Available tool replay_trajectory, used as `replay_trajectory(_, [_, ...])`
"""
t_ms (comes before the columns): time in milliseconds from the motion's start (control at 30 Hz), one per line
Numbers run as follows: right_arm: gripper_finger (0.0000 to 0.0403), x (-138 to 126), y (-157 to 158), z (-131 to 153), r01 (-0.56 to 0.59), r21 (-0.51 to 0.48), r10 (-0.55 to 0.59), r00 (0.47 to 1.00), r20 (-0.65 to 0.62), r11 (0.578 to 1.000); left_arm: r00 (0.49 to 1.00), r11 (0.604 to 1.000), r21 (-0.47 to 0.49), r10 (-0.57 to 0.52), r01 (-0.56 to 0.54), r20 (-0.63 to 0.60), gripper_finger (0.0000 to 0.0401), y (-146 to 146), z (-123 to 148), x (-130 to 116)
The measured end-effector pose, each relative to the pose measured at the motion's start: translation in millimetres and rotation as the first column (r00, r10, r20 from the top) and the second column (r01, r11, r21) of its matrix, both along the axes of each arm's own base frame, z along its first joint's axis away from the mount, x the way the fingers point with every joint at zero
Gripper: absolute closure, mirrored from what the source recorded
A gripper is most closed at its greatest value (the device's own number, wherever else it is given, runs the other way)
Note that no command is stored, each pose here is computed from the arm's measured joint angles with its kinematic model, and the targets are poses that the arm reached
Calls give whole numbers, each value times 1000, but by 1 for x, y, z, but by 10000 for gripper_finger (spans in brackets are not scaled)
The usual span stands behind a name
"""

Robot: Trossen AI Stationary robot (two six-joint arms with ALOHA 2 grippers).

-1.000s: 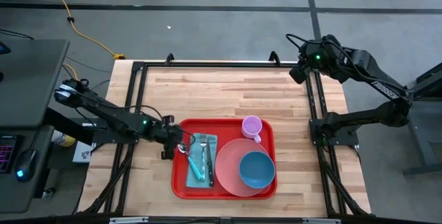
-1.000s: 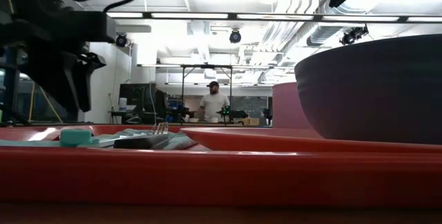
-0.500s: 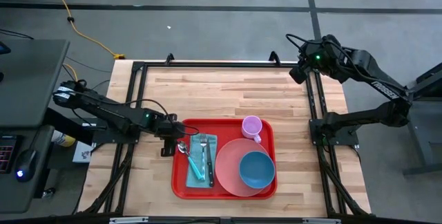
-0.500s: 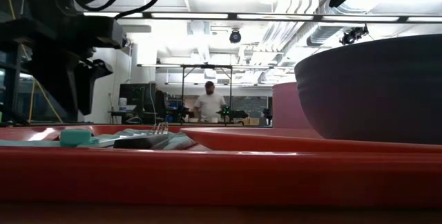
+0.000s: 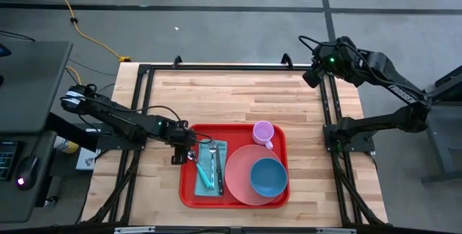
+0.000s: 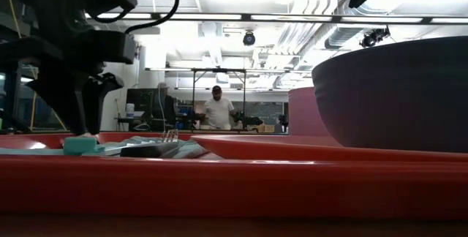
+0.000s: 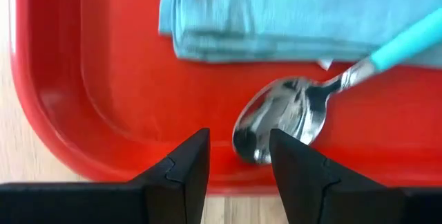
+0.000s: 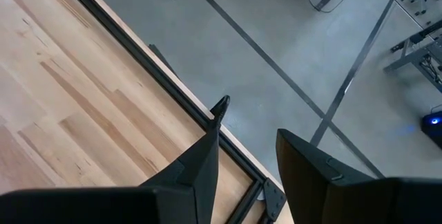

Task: Set up tray
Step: Put the blue spoon on the blue napkin to the left side of the blue fork on the red serving tray

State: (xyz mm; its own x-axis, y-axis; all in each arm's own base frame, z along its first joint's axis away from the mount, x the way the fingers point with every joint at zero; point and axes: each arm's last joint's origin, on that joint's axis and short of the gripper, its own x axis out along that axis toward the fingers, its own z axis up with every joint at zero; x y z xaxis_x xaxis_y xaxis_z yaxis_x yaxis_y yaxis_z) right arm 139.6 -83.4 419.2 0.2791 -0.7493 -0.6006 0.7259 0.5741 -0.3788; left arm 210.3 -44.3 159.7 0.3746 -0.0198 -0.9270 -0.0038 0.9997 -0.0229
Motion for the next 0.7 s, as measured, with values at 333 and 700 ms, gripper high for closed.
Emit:
replay_trajectory(333, [279, 0, 0, 0, -5, -2, 5, 1000, -8, 1000, 1000, 1000, -26, -12, 12, -7, 219, -1, 0, -1])
replay_trajectory(700, [279, 0, 0, 0, -15, -4, 15, 1000, -18, 1000, 1000, 1000, -17, -6, 6, -12, 219, -1, -2, 0])
